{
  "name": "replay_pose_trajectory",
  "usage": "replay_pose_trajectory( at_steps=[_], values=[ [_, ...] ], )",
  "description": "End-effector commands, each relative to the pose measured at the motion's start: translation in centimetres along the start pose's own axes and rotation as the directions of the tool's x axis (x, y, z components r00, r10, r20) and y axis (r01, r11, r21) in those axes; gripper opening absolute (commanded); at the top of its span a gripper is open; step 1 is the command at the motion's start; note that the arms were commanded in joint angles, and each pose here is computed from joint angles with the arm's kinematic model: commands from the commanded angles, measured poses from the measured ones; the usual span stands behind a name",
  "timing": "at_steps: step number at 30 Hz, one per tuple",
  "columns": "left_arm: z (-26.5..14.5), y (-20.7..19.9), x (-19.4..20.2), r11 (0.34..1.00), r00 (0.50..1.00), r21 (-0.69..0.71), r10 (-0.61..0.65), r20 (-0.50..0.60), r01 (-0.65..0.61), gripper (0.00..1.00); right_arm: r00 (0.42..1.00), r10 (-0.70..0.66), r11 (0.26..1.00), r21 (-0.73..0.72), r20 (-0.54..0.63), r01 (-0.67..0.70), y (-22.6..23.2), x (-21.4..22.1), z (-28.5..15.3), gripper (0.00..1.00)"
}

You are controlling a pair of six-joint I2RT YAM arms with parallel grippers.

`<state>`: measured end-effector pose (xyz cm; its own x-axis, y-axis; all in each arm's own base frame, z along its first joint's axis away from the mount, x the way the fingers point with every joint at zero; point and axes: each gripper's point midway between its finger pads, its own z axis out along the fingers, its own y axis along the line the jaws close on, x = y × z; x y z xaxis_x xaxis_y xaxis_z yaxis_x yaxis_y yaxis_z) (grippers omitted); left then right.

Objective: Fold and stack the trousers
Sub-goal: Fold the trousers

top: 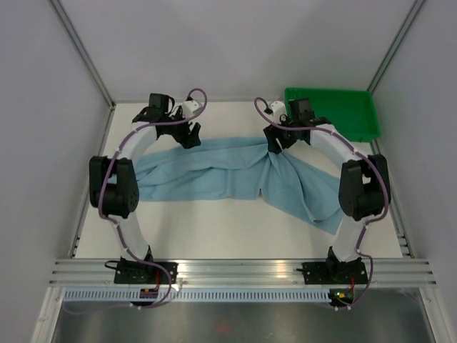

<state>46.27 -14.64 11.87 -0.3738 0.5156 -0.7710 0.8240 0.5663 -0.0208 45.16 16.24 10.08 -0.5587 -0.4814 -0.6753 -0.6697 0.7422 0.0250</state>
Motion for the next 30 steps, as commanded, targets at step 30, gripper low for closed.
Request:
replay_pose_trajectory(
  at_steps=[30],
  values=[
    [-18.7, 2.6, 7.8, 0.281, 0.526, -0.505, -0.724, 0.447, 0.816, 0.94, 0.152, 0.770, -0.205, 0.467, 0.619, -0.860, -2.1, 24.6, -17.1, 0.98]
  ],
)
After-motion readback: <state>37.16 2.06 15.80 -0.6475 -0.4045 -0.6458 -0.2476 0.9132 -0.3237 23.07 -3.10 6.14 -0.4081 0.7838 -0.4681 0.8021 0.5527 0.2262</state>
